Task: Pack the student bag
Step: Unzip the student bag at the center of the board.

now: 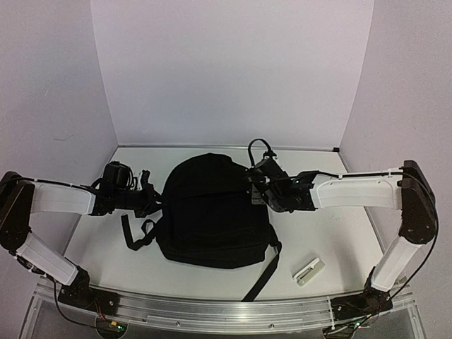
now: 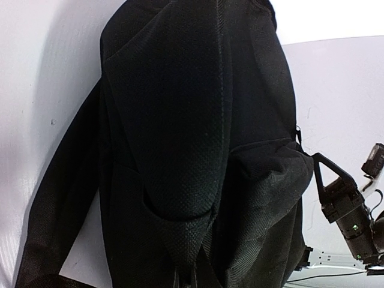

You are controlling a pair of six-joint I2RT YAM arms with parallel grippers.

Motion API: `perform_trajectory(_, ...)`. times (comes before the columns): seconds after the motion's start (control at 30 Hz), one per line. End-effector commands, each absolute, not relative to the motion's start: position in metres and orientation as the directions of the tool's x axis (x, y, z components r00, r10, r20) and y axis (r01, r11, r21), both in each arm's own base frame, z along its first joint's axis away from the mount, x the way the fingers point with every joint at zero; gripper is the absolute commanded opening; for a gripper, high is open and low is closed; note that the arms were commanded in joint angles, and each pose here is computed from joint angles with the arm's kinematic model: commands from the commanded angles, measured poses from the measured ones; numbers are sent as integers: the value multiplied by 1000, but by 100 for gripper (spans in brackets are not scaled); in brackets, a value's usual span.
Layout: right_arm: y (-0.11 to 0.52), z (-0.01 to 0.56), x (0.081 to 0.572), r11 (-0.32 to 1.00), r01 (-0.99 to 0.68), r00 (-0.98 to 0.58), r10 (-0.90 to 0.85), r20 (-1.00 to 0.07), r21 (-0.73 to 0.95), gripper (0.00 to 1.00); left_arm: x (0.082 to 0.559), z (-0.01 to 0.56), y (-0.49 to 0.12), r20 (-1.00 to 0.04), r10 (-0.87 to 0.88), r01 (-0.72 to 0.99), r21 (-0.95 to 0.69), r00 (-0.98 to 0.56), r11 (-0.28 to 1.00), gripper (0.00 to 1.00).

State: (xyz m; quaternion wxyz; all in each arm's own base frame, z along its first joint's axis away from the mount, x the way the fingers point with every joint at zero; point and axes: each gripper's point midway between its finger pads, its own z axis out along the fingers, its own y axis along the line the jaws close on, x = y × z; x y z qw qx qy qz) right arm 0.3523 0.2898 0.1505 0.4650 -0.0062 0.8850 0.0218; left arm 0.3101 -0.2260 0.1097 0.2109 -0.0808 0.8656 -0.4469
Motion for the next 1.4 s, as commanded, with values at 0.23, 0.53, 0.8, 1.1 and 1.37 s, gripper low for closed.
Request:
perform_trajectory(0.23, 276, 161, 403, 999, 37, -567, 41, -823, 24, 0, 298, 133, -237, -431, -143, 280, -769, -891, 575, 0)
perform_trajectory(0.53, 326, 165, 476, 993, -88, -560, 17, -828, 80, 0, 219, 131, -301, -468, 208, 497, -659, -859, 565, 0)
perform_trajectory(0.8, 373, 158, 493, 963, -240, -573, -37, -818, 124, 0, 176, 153, -351, -527, 324, 618, -650, -786, 443, 6)
perform_trajectory(1.1, 339, 209, 452, 957, -217, -582, 30, -813, 191, 59, 195, 184, -345, -581, 215, 597, -617, -785, 512, 60)
perform_trajectory(1.37, 244, 178, 346, 967, 19, -756, 180, -629, 254, 82, 231, 210, -315, -593, 55, 508, -634, -803, 583, 78)
